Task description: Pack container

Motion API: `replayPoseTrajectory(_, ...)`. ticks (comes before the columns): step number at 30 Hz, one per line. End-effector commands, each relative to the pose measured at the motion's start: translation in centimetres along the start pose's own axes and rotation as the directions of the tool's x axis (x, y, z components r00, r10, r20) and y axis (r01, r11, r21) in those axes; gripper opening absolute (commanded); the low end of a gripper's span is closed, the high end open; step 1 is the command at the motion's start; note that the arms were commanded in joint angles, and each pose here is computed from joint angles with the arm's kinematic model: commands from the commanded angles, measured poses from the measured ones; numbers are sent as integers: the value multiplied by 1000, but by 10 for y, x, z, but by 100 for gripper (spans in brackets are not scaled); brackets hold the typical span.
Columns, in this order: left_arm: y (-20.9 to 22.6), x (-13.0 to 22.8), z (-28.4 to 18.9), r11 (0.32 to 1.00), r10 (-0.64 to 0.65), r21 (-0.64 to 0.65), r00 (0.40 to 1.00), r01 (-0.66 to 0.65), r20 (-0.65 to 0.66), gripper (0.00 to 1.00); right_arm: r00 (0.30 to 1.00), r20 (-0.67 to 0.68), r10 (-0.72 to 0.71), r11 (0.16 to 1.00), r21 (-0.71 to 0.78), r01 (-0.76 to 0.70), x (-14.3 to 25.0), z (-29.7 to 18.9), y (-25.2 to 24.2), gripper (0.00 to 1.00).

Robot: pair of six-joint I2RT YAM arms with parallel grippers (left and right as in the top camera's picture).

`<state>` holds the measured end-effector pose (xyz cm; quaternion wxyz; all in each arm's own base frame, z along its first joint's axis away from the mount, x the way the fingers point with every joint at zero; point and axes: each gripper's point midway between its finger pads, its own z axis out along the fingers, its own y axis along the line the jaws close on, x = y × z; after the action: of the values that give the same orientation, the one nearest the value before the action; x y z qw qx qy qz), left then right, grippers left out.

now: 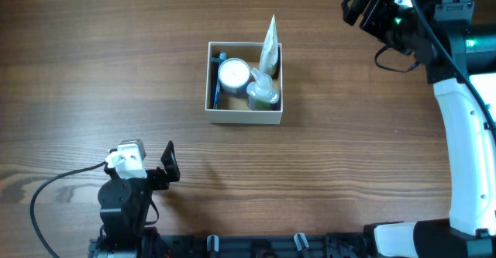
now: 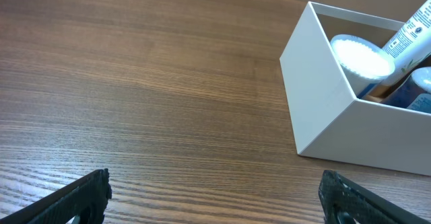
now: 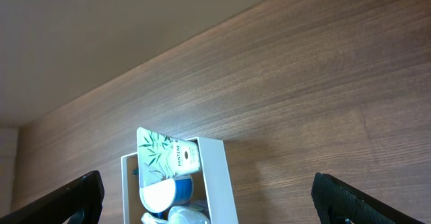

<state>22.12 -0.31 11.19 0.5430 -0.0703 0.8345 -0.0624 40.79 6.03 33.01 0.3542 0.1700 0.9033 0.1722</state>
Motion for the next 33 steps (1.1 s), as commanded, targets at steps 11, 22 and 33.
replayPoseTrajectory(11, 0, 1, 1, 1000, 17, 5, 1000, -17, 5, 100, 1000, 2, 5, 1000, -7, -5, -1, -1, 2, 100)
replayPoseTrajectory(22, 0, 1, 1, 1000, 17, 5, 1000, -17, 5, 100, 969, 118, -218, 975, 70, 210, -2, -46, -8, 100)
replayPoseTrajectory(33, 0, 1, 1, 1000, 17, 5, 1000, -17, 5, 100, 866, 298, -402, 914, 81, 397, 61, -85, -42, 100)
